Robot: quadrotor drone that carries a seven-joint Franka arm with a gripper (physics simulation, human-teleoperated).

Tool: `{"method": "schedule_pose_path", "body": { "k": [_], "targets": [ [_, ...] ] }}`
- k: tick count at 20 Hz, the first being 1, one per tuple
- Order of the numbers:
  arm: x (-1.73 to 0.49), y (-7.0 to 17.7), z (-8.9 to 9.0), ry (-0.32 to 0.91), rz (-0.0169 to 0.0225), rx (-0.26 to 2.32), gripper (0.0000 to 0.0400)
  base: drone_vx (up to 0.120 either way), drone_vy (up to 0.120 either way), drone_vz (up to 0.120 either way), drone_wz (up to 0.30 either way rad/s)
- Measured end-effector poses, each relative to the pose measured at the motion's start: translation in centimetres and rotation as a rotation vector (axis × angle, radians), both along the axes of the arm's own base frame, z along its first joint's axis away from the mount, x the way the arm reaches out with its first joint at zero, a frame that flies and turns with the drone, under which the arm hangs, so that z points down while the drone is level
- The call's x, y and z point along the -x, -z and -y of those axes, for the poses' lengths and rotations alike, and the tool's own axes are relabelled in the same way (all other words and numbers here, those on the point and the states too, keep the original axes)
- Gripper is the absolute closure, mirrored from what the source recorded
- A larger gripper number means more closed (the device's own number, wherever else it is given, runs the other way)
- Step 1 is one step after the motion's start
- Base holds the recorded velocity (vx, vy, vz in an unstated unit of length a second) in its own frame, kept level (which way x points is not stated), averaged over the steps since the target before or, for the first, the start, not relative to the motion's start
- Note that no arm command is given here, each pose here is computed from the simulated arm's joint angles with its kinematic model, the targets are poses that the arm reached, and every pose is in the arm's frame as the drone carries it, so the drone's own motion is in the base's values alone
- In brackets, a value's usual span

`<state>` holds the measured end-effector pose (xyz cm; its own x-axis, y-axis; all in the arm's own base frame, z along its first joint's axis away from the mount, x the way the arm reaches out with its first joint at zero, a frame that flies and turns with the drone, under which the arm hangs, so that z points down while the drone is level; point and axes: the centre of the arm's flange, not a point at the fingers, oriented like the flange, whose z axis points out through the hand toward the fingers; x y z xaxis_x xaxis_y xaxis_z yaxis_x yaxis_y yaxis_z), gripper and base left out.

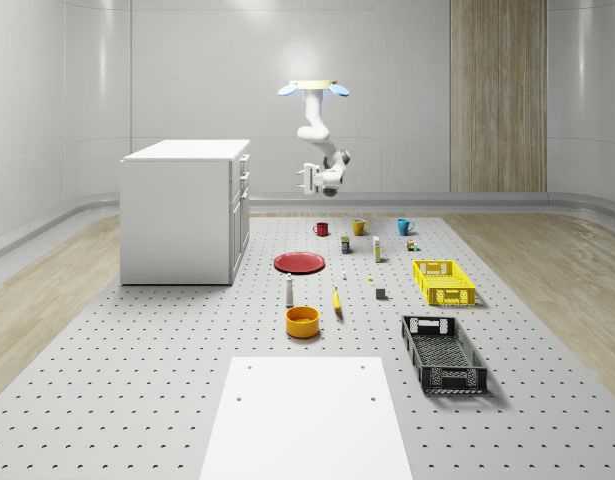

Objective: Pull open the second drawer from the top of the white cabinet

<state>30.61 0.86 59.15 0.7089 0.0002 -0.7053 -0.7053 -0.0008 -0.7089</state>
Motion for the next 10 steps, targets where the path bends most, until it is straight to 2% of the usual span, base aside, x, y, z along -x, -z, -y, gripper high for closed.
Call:
{"method": "schedule_pose_path", "body": {
  "k": [10],
  "targets": [
    [0.03,0.0,-5.8,0.000,0.0001,0.000,0.0100,0.000,0.000,0.000,0.000]
  ]
}}
